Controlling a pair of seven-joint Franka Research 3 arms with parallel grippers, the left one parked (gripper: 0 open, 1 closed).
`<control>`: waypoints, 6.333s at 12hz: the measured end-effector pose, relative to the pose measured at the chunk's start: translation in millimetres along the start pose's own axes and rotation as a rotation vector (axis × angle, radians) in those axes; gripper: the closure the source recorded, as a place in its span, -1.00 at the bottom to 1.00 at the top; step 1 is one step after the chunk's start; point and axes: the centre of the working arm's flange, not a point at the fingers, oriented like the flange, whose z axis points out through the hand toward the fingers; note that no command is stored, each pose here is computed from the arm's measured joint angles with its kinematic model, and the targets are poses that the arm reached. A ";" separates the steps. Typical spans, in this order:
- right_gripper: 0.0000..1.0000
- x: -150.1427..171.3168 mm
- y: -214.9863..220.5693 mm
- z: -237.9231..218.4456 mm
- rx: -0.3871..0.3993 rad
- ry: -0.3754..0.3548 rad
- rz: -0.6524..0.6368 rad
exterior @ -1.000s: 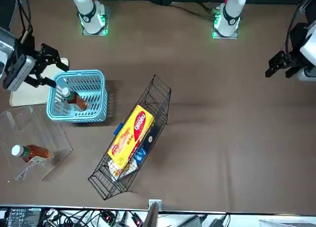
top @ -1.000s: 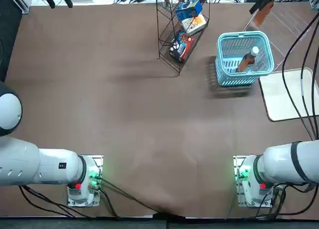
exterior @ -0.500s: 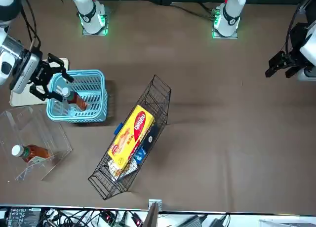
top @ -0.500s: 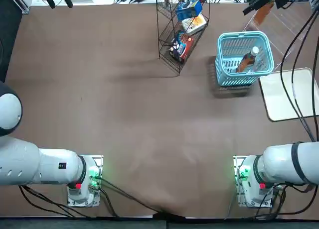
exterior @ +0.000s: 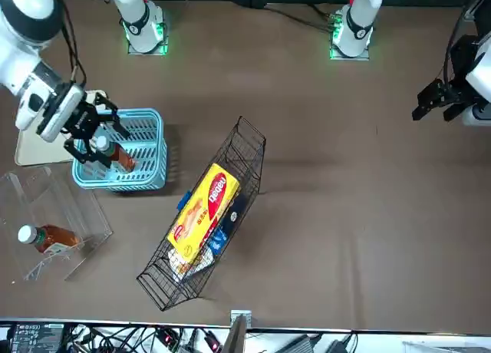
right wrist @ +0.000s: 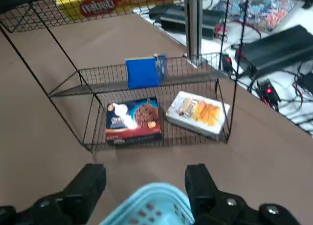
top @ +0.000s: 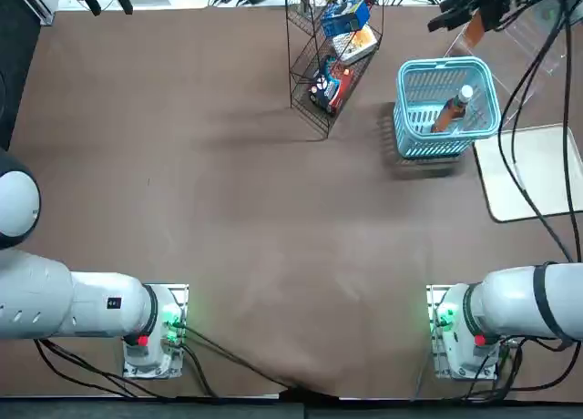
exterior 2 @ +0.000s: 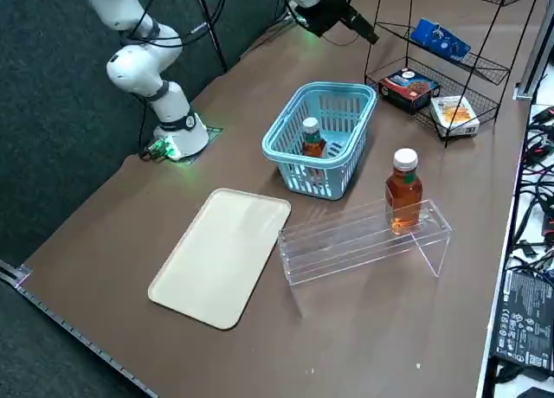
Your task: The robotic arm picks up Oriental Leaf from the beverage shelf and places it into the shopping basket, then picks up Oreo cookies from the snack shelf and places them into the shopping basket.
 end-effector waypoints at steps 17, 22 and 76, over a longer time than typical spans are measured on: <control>-1.00 13.6 -46.5 112.8 -0.049 0.097 -0.055; -1.00 34.0 -39.8 143.1 -0.043 0.115 -0.050; -0.25 77.8 -18.8 231.4 -0.040 0.140 -0.081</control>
